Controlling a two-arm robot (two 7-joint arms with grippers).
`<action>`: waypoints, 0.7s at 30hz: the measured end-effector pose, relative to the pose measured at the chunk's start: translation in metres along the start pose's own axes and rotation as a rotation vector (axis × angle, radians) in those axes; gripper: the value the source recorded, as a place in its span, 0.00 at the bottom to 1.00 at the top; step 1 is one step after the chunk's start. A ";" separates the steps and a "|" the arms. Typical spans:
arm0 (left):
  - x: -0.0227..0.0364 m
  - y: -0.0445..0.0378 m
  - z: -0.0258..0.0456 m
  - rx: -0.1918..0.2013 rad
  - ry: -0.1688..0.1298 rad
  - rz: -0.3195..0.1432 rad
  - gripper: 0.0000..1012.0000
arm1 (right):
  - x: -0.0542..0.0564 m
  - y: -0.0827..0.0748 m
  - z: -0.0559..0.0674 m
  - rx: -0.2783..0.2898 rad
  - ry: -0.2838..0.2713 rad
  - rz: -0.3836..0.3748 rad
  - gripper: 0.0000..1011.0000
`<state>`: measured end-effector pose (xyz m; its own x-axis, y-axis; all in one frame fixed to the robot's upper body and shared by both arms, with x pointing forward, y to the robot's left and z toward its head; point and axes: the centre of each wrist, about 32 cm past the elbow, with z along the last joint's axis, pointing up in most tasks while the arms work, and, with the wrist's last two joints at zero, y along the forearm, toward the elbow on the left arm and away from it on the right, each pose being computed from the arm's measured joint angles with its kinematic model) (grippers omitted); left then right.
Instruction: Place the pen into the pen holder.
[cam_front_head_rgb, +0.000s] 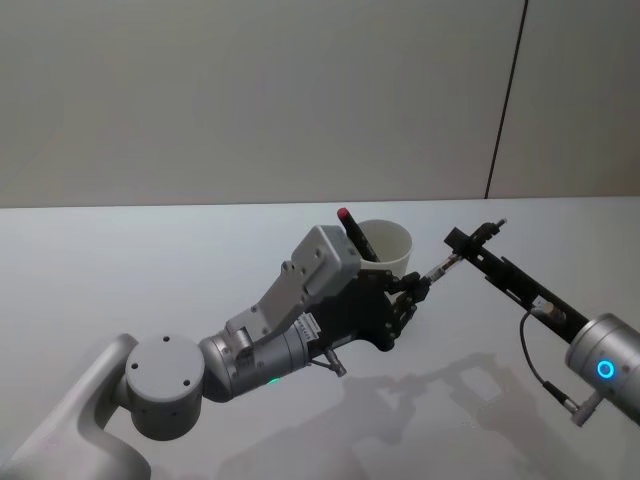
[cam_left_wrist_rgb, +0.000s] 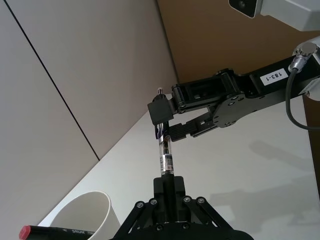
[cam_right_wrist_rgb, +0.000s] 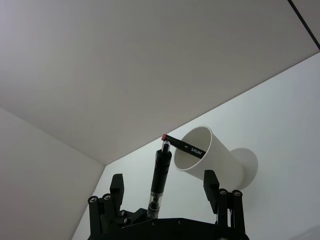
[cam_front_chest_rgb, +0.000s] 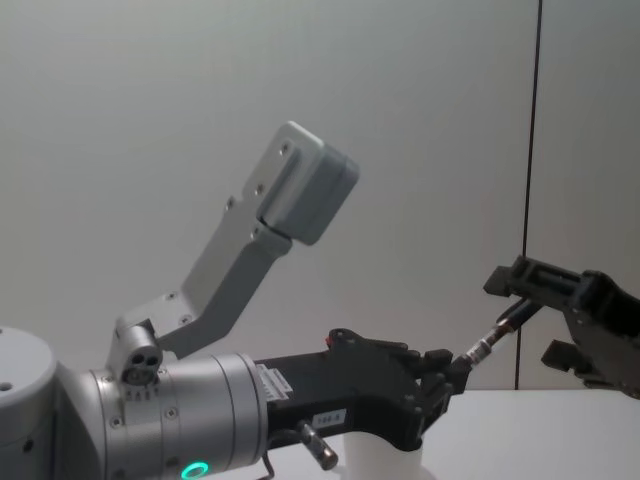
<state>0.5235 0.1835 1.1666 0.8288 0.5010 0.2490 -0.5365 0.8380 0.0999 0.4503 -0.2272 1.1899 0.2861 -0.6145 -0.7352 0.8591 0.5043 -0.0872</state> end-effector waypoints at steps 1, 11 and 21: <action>0.0000 0.0000 0.0000 0.000 0.000 0.000 0.12 | 0.000 0.000 0.000 0.001 0.003 -0.001 0.99; 0.0000 0.0000 0.0000 0.000 0.000 0.000 0.12 | -0.001 0.002 0.000 0.014 0.014 -0.003 0.87; 0.0000 0.0000 0.0000 0.000 0.000 0.000 0.12 | -0.001 0.003 0.002 0.035 0.025 0.003 0.58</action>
<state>0.5235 0.1835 1.1667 0.8288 0.5010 0.2491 -0.5365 0.8380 0.0998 0.4532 -0.2261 1.1915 0.2785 -0.5975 -0.7519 0.8727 0.4844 -0.0617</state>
